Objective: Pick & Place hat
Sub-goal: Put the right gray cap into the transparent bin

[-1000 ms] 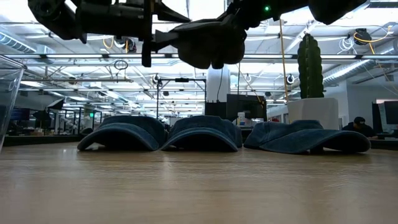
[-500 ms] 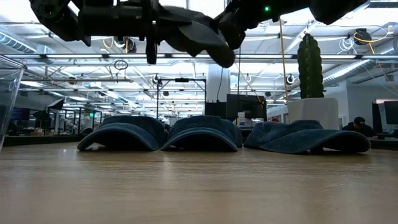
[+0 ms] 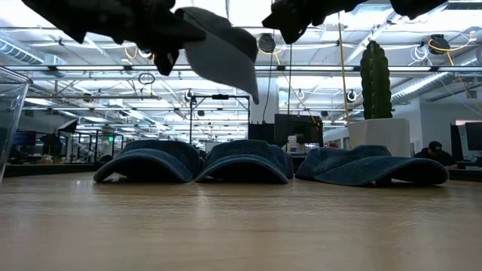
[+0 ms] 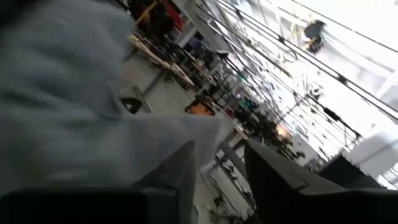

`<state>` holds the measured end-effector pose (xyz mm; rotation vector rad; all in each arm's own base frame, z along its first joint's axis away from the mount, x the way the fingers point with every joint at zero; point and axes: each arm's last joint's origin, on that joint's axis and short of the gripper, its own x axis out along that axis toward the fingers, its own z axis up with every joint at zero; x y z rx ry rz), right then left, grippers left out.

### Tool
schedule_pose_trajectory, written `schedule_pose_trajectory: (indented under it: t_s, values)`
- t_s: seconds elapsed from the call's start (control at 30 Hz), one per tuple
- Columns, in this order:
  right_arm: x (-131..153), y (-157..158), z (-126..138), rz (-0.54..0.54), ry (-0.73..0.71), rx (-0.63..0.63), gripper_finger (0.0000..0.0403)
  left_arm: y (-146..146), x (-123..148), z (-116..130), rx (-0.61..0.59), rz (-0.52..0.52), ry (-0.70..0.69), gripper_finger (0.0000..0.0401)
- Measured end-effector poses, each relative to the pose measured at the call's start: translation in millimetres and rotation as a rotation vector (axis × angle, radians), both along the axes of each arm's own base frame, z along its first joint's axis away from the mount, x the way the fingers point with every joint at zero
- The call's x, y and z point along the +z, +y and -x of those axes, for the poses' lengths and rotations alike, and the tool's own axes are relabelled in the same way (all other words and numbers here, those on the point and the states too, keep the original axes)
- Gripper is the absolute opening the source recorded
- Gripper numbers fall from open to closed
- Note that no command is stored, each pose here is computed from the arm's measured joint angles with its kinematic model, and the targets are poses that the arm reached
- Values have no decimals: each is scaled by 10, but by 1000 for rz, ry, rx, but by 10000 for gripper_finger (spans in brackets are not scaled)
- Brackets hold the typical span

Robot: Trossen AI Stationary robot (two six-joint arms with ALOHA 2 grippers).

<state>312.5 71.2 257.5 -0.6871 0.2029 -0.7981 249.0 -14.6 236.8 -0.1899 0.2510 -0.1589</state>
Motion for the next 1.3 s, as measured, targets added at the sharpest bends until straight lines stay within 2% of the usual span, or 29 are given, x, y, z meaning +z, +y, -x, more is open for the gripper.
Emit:
schedule_pose_trajectory:
  t_s: [0.13,0.27,0.37,0.43,0.6,0.87,0.93,1.1,1.3]
  values:
    - [22,-13,19,-50,-48,-23,155,-193,2,36,-134,-103,-16,7]
    - [118,-21,49,-83,-53,-9,159,-354,-16,68,-265,-211,-37,7]
    - [236,-18,67,-146,-32,58,156,-436,4,84,-345,-247,-81,7]
    - [311,-13,94,-241,-9,174,156,-470,4,94,-384,-273,-96,7]
    - [495,-126,148,-607,77,532,156,-482,-16,102,-394,-310,-87,7]
    - [704,-352,183,-1017,93,861,155,-488,-14,105,-424,-343,-105,7]
    - [703,-374,181,-1085,106,912,155,-489,-16,105,-426,-346,-105,7]
    - [702,-369,187,-1094,134,961,155,-492,-33,113,-447,-346,-89,8]
    - [845,-321,314,-964,148,1074,155,-554,-42,136,-514,-364,-100,7]
